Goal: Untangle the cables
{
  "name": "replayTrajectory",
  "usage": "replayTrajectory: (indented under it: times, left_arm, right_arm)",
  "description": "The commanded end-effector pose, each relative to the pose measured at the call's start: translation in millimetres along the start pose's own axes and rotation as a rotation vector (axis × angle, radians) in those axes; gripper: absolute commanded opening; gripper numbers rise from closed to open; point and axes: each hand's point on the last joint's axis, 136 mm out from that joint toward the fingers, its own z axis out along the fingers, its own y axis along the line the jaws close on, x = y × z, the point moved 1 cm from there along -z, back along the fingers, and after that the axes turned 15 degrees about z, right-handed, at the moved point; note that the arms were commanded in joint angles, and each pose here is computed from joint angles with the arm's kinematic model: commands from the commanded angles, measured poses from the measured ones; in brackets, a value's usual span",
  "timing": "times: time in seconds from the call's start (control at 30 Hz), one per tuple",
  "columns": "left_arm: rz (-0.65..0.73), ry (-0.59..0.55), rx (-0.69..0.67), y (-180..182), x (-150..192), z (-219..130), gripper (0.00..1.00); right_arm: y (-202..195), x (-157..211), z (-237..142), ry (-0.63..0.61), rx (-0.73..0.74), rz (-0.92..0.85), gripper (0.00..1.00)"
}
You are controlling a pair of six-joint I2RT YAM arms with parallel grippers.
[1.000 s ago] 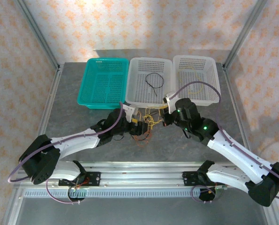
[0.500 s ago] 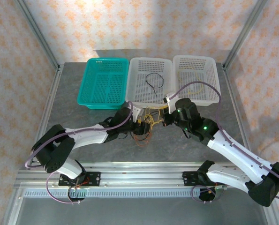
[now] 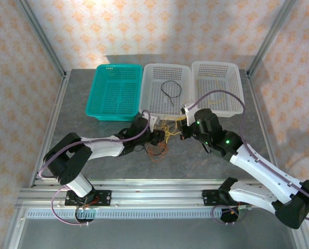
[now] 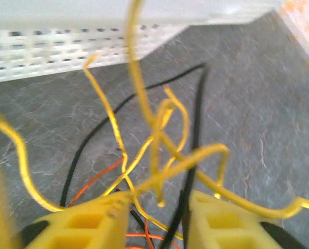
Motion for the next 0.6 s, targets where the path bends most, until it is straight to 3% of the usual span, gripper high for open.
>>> replayTrajectory:
  times: [0.0,0.1,0.2,0.57]
  left_arm:
    - [-0.048,-0.095,-0.113,21.8,-26.7,-0.8,0.19]
    - [-0.086,-0.108,-0.153,33.1,-27.3,-4.9,0.07]
    - [-0.098,-0.109,-0.168,37.2,-24.1,-10.2,0.02]
    - [-0.120,-0.032,-0.262,58.9,10.8,-25.1,0.00]
  right_arm:
    - [5.5,-18.0,-13.6,-0.063,-0.019,0.009,0.00]
    - [-0.5,-19.0,-16.3,-0.066,0.019,-0.006,0.00]
    - [-7.4,-25.1,-23.9,-0.089,0.067,-0.018,0.00]
    - [-27.5,-59.0,-72.9,-0.231,0.218,-0.041,0.00]
